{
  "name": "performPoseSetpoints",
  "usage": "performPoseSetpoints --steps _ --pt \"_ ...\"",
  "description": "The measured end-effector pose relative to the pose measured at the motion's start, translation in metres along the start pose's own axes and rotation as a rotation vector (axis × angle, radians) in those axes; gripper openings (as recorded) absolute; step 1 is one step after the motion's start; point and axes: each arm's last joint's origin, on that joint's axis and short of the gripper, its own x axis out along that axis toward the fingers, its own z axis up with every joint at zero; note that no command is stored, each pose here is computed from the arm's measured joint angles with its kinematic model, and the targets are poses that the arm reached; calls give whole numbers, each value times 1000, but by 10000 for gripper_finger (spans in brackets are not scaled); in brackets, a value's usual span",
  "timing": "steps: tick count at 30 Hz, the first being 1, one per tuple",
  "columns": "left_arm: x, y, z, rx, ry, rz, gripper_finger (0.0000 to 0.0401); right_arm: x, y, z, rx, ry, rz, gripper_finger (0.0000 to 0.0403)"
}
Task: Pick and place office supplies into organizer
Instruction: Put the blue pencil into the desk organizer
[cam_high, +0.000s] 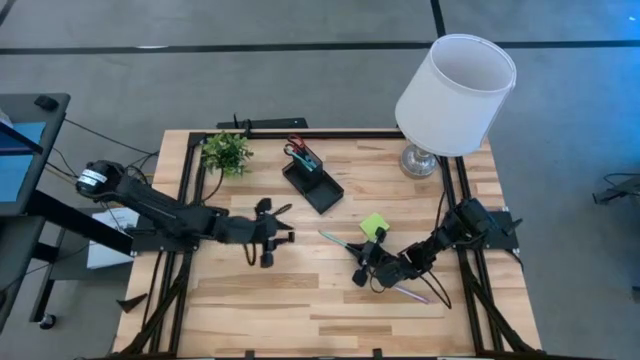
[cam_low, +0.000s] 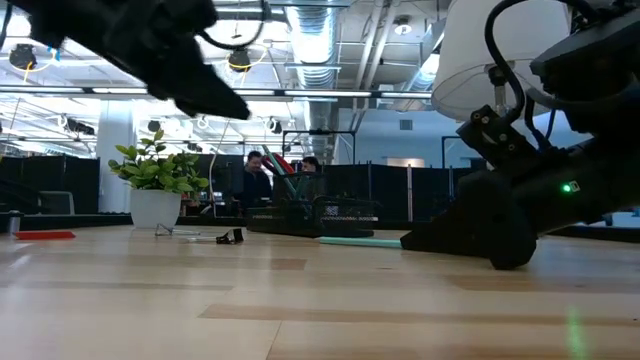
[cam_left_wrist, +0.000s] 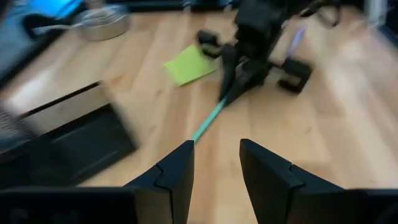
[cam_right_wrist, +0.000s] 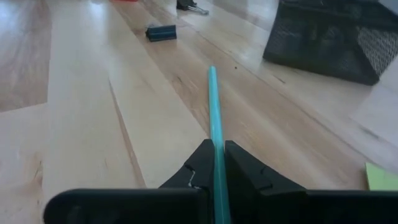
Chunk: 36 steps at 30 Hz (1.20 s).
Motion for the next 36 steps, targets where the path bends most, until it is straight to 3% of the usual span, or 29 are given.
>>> performPoseSetpoints --steps 5,8,15,19,25,31,36 --pt "34 1 -5 23 -101 -113 125 2 1 7 -58 -52 7 14" --pt "50 0 -9 95 -145 -108 125 3 0 9 -74 -67 -5 11" --pt "87 -1 -13 408 45 -104 126 8 -3 13 -47 -76 -11 24" --pt "105 -2 4 562 148 -86 136 10 -5 14 -40 -69 5 10" --pt "126 2 28 601 225 -101 177 10 -4 15 -30 -73 12 23" --pt "152 -3 10 633 320 -158 198 8 -2 15 -25 -79 22 12" --pt "170 -3 8 653 340 -98 200 6 1 17 -25 -100 33 19"
